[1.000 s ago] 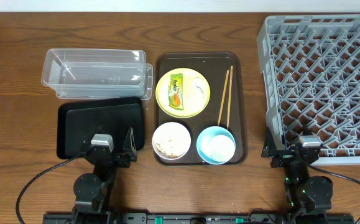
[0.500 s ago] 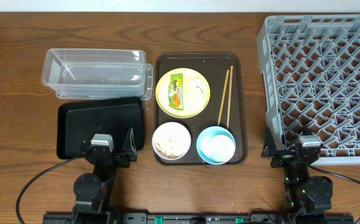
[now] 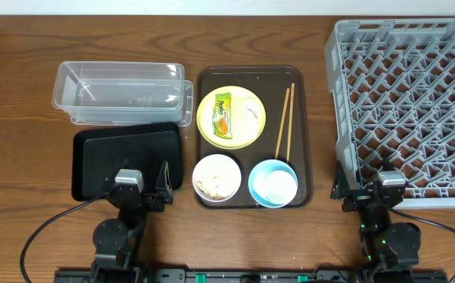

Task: Sort waste into correct bins and load items into the dishwasher rack
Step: 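Move the left gripper toward the white cup on the brown tray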

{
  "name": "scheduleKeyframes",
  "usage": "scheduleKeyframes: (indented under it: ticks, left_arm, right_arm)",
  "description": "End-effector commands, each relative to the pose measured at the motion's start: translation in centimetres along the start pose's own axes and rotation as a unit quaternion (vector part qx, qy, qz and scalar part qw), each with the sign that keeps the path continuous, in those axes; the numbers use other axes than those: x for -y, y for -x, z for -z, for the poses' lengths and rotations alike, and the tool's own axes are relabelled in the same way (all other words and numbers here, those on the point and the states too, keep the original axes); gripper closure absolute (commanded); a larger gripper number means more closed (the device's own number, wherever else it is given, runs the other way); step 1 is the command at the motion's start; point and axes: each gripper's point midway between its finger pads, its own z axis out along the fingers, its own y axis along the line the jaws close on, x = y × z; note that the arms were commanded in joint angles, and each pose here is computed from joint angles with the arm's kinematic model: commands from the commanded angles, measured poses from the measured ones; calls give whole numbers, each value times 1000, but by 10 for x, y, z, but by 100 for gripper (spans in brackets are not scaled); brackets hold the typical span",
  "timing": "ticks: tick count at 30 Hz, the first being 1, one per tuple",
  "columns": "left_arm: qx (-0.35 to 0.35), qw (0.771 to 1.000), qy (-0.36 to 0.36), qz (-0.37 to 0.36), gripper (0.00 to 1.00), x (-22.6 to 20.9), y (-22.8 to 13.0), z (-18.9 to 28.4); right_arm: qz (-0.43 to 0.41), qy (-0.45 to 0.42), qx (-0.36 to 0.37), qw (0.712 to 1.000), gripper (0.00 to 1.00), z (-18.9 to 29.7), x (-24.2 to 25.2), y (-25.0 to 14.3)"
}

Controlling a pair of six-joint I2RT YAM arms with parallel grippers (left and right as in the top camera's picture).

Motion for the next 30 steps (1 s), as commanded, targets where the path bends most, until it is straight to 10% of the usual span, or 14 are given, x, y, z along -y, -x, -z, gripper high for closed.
scheduleKeyframes:
  ticks: [1,19,30]
  left_arm:
    - [-17,1000,-1,-7,12,-1,-15,-2]
    - [70,996,-54,5,12,21,50,10]
    - [-174,977,-107,62,11,55,88,6]
  right_arm:
    - [6,-5,3,1000,1,0,2,1]
    - [-34,138,71,987,1,13,-48,53]
    - [-55,156,-79,983,1,-10,-66,117]
